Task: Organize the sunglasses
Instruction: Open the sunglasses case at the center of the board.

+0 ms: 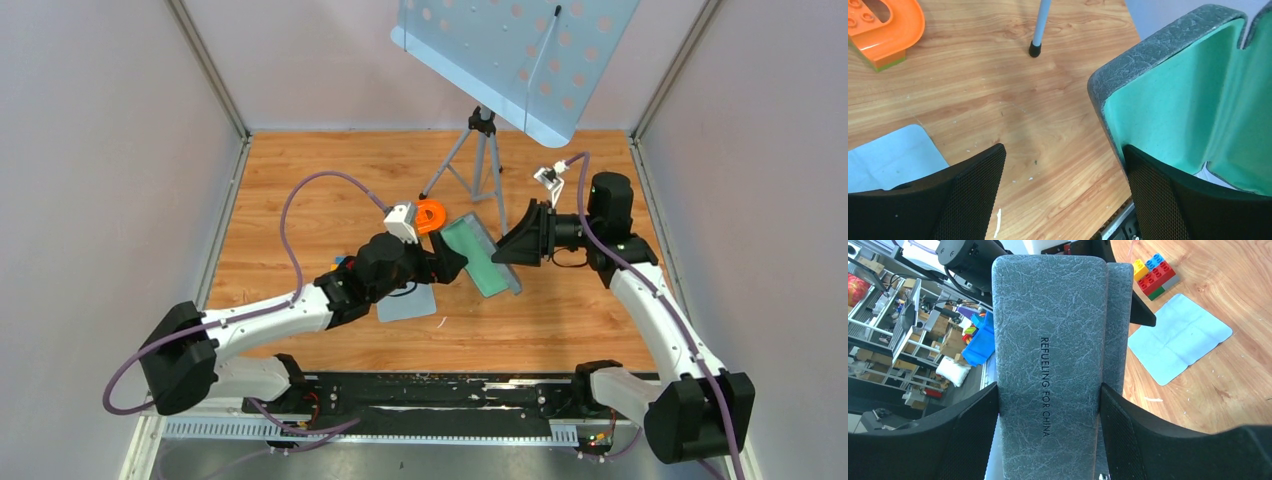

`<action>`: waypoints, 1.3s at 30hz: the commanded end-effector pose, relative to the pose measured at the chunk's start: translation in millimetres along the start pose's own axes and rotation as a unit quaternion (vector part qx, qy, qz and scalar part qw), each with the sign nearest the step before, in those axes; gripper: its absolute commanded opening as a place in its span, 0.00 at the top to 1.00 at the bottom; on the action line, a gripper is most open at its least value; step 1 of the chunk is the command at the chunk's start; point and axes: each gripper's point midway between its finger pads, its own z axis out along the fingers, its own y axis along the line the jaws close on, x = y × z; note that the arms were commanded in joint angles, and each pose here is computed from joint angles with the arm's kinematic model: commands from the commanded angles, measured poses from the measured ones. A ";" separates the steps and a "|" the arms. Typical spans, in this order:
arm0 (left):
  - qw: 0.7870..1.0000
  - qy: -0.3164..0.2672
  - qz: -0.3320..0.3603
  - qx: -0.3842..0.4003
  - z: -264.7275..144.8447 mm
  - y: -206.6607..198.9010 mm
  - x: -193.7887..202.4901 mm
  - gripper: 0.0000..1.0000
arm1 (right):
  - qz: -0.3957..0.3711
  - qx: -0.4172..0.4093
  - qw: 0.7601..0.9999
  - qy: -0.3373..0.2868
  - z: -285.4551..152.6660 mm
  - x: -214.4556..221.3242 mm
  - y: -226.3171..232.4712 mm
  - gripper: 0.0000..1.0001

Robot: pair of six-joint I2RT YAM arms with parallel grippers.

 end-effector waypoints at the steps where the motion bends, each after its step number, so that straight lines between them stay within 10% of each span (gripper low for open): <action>1: 0.995 0.018 0.055 -0.082 -14.2 45.5 9.9 0.09 | -0.014 -0.050 0.998 0.021 -3.8 8.6 24.0 1.00; 11: 0.966 0.042 0.252 0.032 -79.2 -2.6 -29.9 0.08 | -0.009 0.040 0.999 0.028 -1.8 28.7 -38.4 1.00; 28: 0.709 0.003 0.681 0.183 -96.0 -88.7 -28.8 0.15 | 0.111 -0.014 0.991 0.073 1.8 72.7 -38.2 1.00; 39: 0.655 0.126 0.702 0.249 -73.0 -114.4 6.0 0.31 | 0.043 -0.013 0.989 0.139 10.1 101.8 -13.9 1.00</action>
